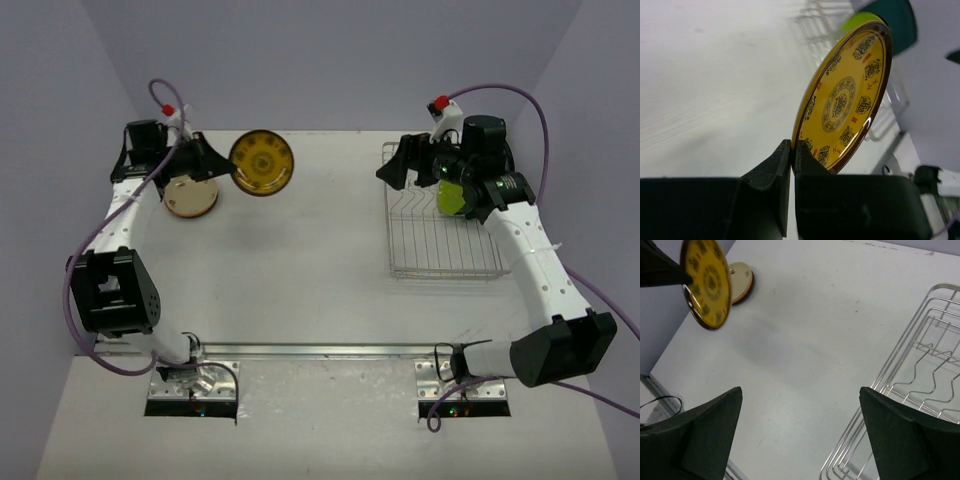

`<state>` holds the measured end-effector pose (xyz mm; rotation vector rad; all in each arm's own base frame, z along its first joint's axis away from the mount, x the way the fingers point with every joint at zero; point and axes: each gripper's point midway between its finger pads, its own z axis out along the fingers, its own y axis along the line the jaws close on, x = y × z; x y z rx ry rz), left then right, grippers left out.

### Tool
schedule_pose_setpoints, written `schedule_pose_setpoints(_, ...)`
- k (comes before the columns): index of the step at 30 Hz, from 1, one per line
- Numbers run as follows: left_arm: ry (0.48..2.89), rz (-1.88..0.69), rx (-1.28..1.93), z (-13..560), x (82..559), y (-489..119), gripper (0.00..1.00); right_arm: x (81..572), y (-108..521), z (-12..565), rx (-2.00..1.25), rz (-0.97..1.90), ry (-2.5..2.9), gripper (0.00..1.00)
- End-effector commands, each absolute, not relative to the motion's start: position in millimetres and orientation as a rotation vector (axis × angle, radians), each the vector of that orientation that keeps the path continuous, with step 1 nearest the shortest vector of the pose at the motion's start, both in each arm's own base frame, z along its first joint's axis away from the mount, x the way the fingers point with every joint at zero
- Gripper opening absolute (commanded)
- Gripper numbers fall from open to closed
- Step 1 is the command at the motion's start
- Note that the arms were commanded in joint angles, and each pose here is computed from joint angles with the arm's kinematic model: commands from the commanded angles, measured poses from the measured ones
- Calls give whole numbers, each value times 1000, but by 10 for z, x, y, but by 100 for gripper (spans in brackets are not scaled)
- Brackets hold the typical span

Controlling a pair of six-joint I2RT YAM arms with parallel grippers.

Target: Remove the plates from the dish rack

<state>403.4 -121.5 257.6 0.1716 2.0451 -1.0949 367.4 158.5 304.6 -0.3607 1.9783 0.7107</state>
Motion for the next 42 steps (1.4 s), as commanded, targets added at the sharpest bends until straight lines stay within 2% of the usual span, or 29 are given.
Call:
schedule_pose_setpoints(1, 2117, -783, -70, 2326, 4343, -1, 0, 3746, 1380, 3018, -299, 562, 1969, 99)
schedule_pose_setpoints(5, 2216, -534, -316, 1961, 4509, 1017, 0, 3774, 1220, 2806, -258, 458, 2025, 99)
schedule_pose_setpoints(8, 2248, -425, -411, 1811, 4574, 1469, 0, 3775, 1163, 2720, -247, 426, 2047, 99)
schedule_pose_setpoints(14, 2321, -414, -482, 1245, 4620, 1726, 0, 3773, 1146, 2630, -234, 422, 2068, 99)
schedule_pose_setpoints(22, 2339, -472, -550, 999, 4698, 1726, 2, 3780, 1134, 2614, -249, 408, 2070, 99)
schedule_pose_setpoints(23, 2348, -477, -563, 952, 4697, 1728, 5, 3784, 1132, 2605, -252, 405, 2071, 99)
schedule_pose_setpoints(25, 2349, -490, -567, 933, 4706, 1717, 18, 3785, 1127, 2600, -252, 399, 2072, 99)
schedule_pose_setpoints(27, 2349, -494, -568, 935, 4708, 1713, 35, 3798, 1112, 2597, -248, 390, 2073, 99)
schedule_pose_setpoints(28, 2345, -496, -562, 962, 4717, 1707, 47, 3801, 1112, 2594, -248, 388, 2074, 99)
schedule_pose_setpoints(29, 2344, -499, -559, 971, 4720, 1703, 50, 3803, 1113, 2596, -250, 386, 2073, 99)
schedule_pose_setpoints(31, 2335, -478, -548, 1056, 4719, 1720, 65, 3810, 1102, 2608, -247, 382, 2070, 99)
schedule_pose_setpoints(32, 2320, -447, -525, 1168, 4728, 1733, 69, 3816, 1090, 2615, -243, 374, 2068, 99)
schedule_pose_setpoints(34, 2308, -354, -483, 1314, 4753, 1753, 90, 3833, 1050, 2620, -229, 348, 2067, 99)
schedule_pose_setpoints(37, 2203, 16, -318, 1942, 4794, 1775, 99, 3869, 941, 2570, -197, 280, 2080, 99)
schedule_pose_setpoints(38, 2210, 128, -325, 1905, 4708, 1797, 100, 3886, 870, 2530, -176, 233, 2089, 99)
schedule_pose_setpoints(42, 2080, 272, -156, 2348, 4596, 1341, 100, 3962, 553, 2405, -91, 92, 2116, 99)
